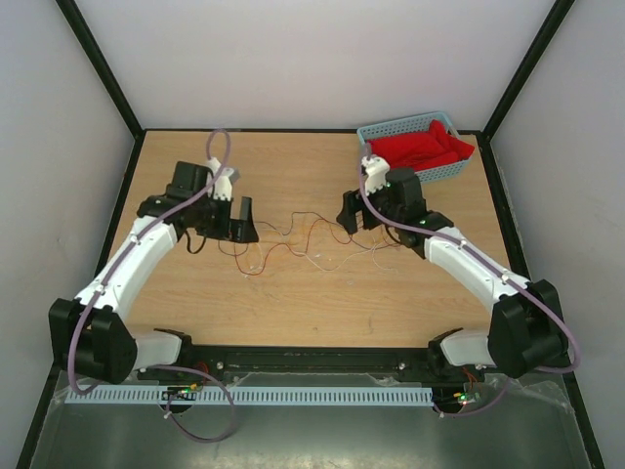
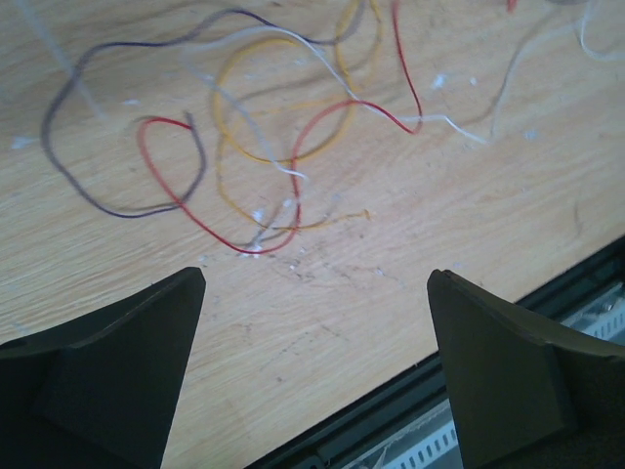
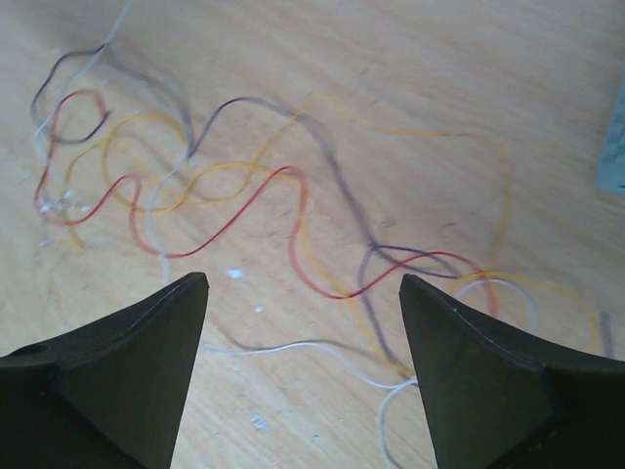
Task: Zip-tie the wires
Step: Straighten the cable at the center of the board.
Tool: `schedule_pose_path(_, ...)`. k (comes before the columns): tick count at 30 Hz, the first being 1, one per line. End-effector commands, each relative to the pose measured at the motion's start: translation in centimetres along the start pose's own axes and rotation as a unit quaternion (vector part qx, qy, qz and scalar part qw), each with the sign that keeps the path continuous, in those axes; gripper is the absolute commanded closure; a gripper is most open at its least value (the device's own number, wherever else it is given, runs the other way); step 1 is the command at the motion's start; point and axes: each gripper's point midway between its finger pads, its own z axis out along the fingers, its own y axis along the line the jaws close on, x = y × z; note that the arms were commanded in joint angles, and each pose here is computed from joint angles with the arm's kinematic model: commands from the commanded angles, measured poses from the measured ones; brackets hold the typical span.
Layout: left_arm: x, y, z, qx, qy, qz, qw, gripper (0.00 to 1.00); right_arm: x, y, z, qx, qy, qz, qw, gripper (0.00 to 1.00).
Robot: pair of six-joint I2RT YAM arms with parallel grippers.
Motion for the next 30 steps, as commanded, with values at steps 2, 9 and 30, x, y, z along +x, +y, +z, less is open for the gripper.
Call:
schedule_pose_path(2,2.9,-1.4,1.6,-0.010,0.036,0.032,0.999,0.03,2.0,5.0,0.2,-0.075,0.020,-0.014,0.997,0.10)
schedule_pose_path(9,3.7,-0.5,6.6,-0.043,0.075,0.026,0.996,0.13,5.2,8.1,1.7,-0.122,0.055,-0.013,0.991,0.11)
schedule_pose_path(30,3.6,0.3,11.1,-0.048,0.086,0.031,0.995,1.00,12.6,10.2,5.5,-0.143,0.142,-0.026,0.979,0.19)
